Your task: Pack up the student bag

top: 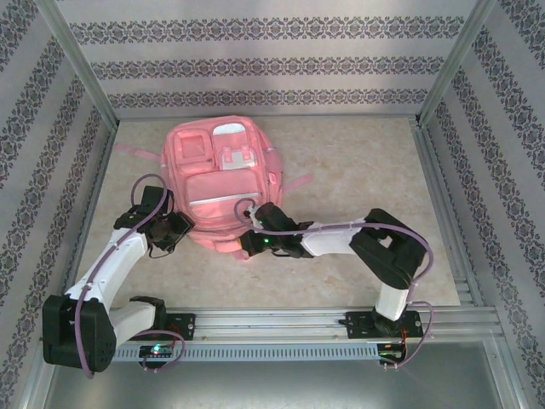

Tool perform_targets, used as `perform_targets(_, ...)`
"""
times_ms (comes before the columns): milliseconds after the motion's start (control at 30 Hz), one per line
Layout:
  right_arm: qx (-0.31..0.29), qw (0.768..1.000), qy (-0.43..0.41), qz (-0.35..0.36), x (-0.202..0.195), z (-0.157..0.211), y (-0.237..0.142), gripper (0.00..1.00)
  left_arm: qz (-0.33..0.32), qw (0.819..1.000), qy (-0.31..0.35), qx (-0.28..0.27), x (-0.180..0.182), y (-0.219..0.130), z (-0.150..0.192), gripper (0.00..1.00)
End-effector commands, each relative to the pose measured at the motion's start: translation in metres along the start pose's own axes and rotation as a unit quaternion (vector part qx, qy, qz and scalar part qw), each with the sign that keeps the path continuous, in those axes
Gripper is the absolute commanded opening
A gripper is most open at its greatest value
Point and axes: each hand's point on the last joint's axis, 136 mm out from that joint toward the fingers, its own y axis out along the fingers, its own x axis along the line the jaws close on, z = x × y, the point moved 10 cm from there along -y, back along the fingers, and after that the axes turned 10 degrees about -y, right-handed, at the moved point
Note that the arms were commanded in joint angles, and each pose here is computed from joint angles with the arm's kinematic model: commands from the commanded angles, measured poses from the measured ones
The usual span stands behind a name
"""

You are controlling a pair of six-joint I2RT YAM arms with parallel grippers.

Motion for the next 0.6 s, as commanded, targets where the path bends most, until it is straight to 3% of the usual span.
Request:
perform_targets(0,0.015,0.998,0.061,0.015,-0.008,0.011,0.023,0.0,0.019,0.999,-0.027,0.019,0.004,-0.012,0.011,0.62)
perform_targets(233,0.02,0.997,0.066,-0.018,0.007,0.003,0.042,0.0,0.039,0.997,-0.053,0.026,0.002,-0.009,0.024,0.67)
perform_targets(567,0.016,0.997,0.071,-0.028,0.011,0.003,0.047,0.0,0.048,0.994,-0.088,0.03,-0.009,0.03,0.02,0.58)
